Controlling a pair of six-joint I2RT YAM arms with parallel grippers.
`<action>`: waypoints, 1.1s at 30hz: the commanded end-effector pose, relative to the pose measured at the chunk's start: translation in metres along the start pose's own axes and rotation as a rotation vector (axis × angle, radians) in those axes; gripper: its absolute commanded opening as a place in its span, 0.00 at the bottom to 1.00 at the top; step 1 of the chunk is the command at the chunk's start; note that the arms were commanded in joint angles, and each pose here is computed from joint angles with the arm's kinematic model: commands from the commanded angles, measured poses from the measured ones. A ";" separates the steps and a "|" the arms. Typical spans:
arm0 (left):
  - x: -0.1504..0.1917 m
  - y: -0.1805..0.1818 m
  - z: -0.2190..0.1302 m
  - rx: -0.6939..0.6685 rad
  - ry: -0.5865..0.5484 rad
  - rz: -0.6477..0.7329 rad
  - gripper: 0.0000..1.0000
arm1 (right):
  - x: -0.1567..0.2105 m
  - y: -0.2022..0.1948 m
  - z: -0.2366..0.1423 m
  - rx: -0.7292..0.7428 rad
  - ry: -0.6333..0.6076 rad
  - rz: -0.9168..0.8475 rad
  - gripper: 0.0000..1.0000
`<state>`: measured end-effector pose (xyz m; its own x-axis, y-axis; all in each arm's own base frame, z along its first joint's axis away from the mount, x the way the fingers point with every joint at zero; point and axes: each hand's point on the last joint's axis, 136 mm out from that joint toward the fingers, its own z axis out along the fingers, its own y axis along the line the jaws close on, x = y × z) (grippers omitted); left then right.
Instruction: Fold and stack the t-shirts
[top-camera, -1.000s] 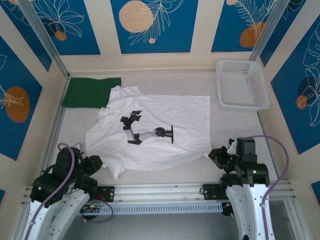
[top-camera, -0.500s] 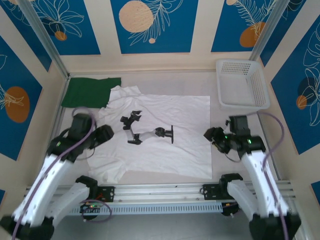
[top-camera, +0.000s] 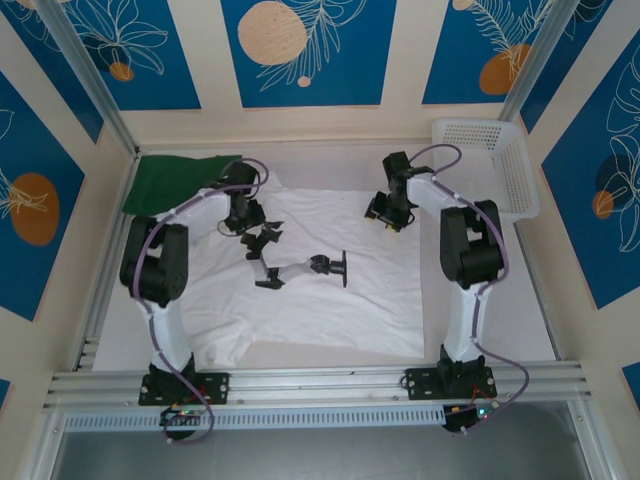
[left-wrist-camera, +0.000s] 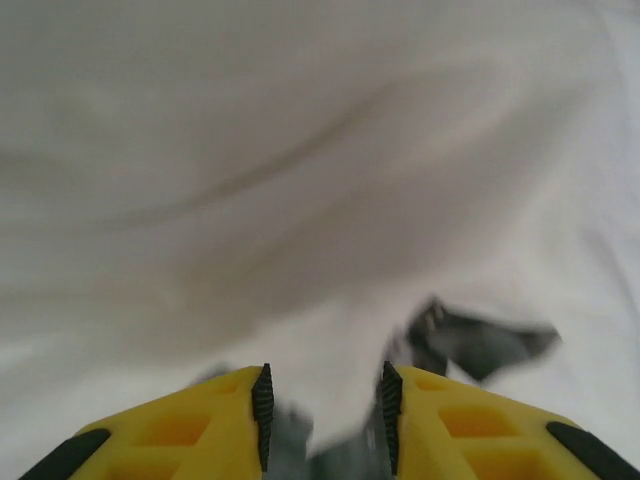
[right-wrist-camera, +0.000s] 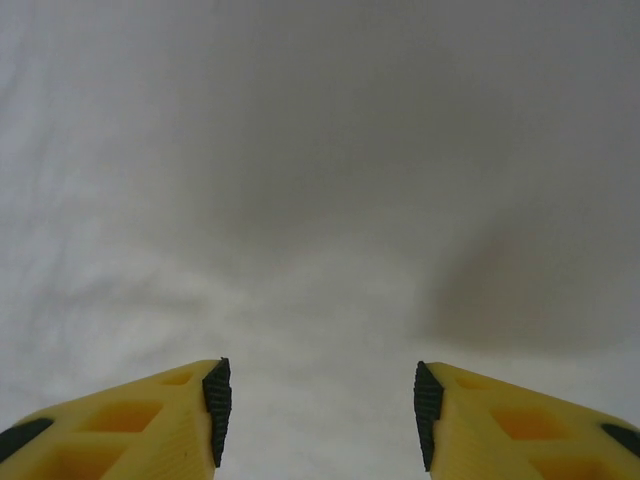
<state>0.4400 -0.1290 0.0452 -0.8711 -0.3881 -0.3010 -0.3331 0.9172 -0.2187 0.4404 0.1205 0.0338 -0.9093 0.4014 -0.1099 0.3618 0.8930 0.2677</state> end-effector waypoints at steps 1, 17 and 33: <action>-0.018 -0.007 0.022 0.021 0.013 0.008 0.35 | -0.019 -0.009 0.008 0.036 0.028 0.006 0.53; -0.050 -0.041 0.073 0.068 0.019 -0.016 0.41 | -0.102 -0.028 0.041 0.082 0.000 0.066 0.53; -0.108 -0.088 -0.046 0.231 -0.147 -0.001 0.89 | -0.154 0.072 -0.078 -0.123 -0.283 -0.194 0.75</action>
<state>0.5445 -0.1689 0.0580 -0.8436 -0.4205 -0.3338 -0.2875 0.8789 -0.3807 0.5962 0.0845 0.0588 -0.8830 0.3597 -0.3016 0.2685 0.9140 0.3041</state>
